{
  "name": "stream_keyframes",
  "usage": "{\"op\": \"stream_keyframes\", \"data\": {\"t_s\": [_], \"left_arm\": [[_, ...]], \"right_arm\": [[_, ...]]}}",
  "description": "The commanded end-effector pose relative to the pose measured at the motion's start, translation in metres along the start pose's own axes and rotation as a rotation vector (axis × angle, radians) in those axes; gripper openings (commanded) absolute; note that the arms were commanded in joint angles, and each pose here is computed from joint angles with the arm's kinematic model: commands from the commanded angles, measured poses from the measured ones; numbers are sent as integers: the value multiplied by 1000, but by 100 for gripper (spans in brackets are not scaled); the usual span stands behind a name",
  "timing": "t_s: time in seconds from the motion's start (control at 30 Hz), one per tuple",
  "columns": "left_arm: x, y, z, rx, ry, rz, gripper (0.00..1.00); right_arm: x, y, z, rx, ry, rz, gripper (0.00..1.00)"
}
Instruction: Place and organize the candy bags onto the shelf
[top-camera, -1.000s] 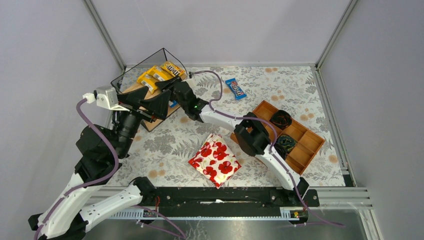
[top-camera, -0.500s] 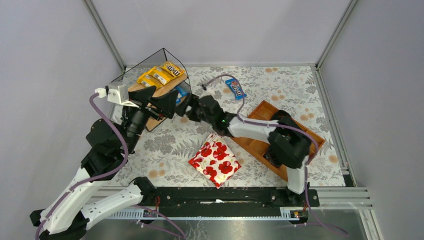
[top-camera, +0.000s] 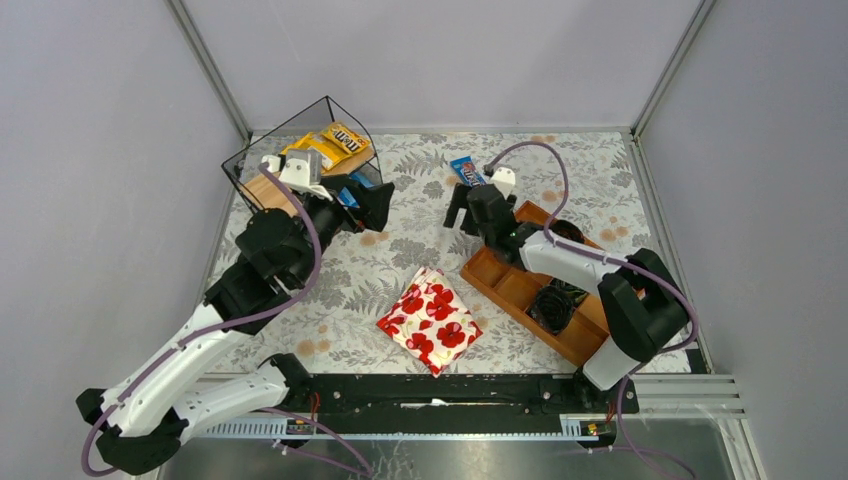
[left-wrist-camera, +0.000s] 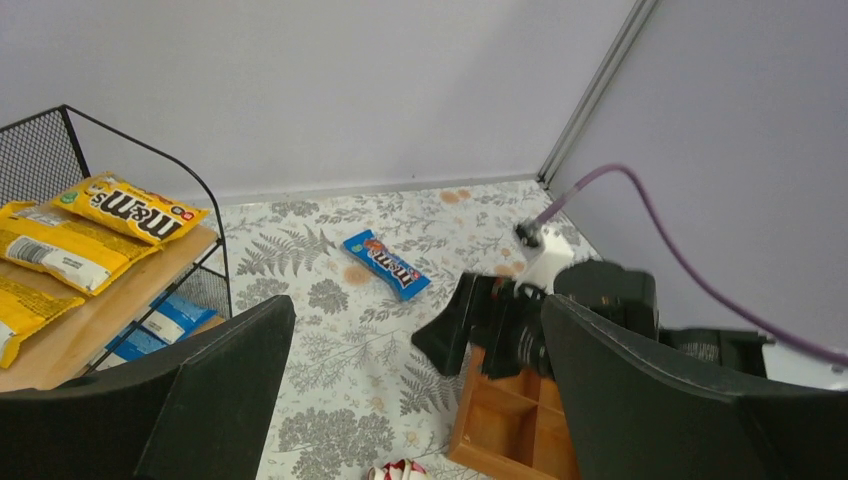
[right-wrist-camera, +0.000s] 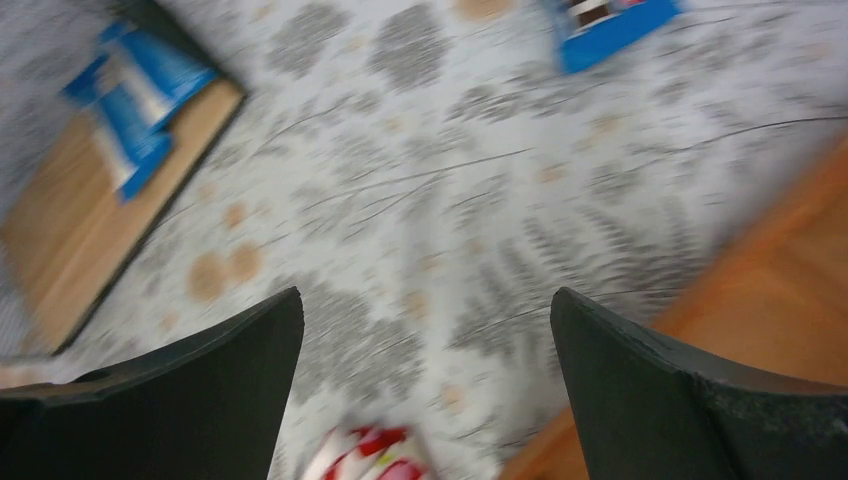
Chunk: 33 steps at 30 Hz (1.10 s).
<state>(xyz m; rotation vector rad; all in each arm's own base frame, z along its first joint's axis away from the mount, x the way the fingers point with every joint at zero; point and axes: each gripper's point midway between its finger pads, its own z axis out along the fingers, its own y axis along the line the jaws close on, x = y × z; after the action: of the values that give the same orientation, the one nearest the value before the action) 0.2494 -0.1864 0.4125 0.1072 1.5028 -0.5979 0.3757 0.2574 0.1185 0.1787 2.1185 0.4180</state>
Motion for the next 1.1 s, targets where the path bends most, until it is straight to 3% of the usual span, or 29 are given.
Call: {"op": "stream_keyframes", "data": {"t_s": [0.0,0.1,0.33,0.8,1.07], "left_arm": [[-11,-5,2,23,-40,-16,99],[-12,-6,1,26,-42,-17,99],[-15,-9,-3,48,-49,-36,99],[-18,-14,-6,75,-55,-56,99],[-15,-14,-4,74,-47,-54,99]], "right_arm": [[-42,-22,14,178,-65,-7,100],[-50,-40,30,259,-30,136,100],[-54,-57,86,169,32,549,100],[-38,-97,150,180,56,752,100],[-30,-98,174,126,83,809,91]]}}
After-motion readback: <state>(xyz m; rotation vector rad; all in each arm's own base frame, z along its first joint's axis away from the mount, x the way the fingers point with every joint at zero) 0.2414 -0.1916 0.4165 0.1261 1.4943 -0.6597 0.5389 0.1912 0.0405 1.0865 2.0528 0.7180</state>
